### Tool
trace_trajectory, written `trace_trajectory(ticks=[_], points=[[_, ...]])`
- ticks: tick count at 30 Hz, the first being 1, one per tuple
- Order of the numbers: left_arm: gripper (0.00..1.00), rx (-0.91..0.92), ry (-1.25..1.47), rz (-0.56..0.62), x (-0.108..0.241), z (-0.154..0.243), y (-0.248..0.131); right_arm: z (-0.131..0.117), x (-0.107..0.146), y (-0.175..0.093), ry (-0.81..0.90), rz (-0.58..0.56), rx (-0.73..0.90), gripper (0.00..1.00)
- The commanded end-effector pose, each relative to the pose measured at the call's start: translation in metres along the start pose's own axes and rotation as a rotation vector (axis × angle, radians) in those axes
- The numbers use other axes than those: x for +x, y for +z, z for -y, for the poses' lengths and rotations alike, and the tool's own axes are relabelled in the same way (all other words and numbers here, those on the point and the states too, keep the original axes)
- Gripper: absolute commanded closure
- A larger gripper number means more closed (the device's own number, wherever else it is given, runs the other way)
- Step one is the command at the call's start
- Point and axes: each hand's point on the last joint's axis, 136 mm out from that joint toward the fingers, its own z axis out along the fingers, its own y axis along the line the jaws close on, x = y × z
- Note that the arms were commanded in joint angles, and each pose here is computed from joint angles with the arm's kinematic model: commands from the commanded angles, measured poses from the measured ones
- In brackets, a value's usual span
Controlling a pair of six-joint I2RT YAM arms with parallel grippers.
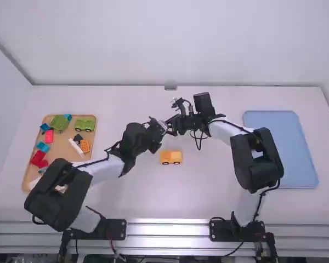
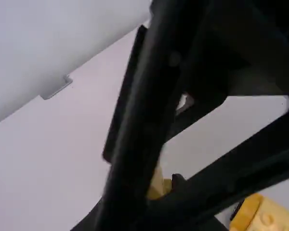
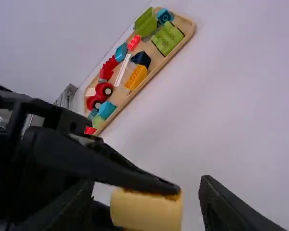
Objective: Assemble lego blocks to make yellow taxi
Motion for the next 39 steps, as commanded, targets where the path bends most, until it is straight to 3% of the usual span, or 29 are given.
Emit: trace_trajectory(ticks=[1,18,24,27,28,30,31,39], points=[[0.98,-0.030,0.000,0.011,-0.006,-0.005,0.004,0.002,-0.003,0.002,0.003,0.001,-0.005,0.44],[0.98,-0.058,0.001,0.017,-0.008,-0.010,0.003,0.007,-0.002,0.002,0.009,-0.002,0.024,0.66],[0.87,-0.058,0.001,0.017,-0.009,-0.010,0.003,0.007,-0.002,0.002,0.009,-0.002,0.023,0.71],[0.73,-0.057,0.002,0.018,-0.009,-0.010,0.003,0.006,-0.003,0.002,0.005,0.001,0.017,0.75],[0.57,-0.056,0.001,0.018,-0.009,-0.010,0.003,0.006,-0.004,0.002,-0.001,0.004,0.017,0.76],[0.41,-0.050,0.002,0.019,-0.009,-0.009,0.003,0.006,-0.005,0.002,-0.010,0.008,0.017,0.78],[0.01,-0.043,0.001,0.022,-0.009,-0.008,0.003,0.006,-0.007,0.002,-0.018,0.013,0.017,0.78],[0.01,-0.058,-0.251,0.062,-0.022,-0.024,-0.011,0.017,-0.018,-0.009,-0.079,0.041,0.071,0.77]])
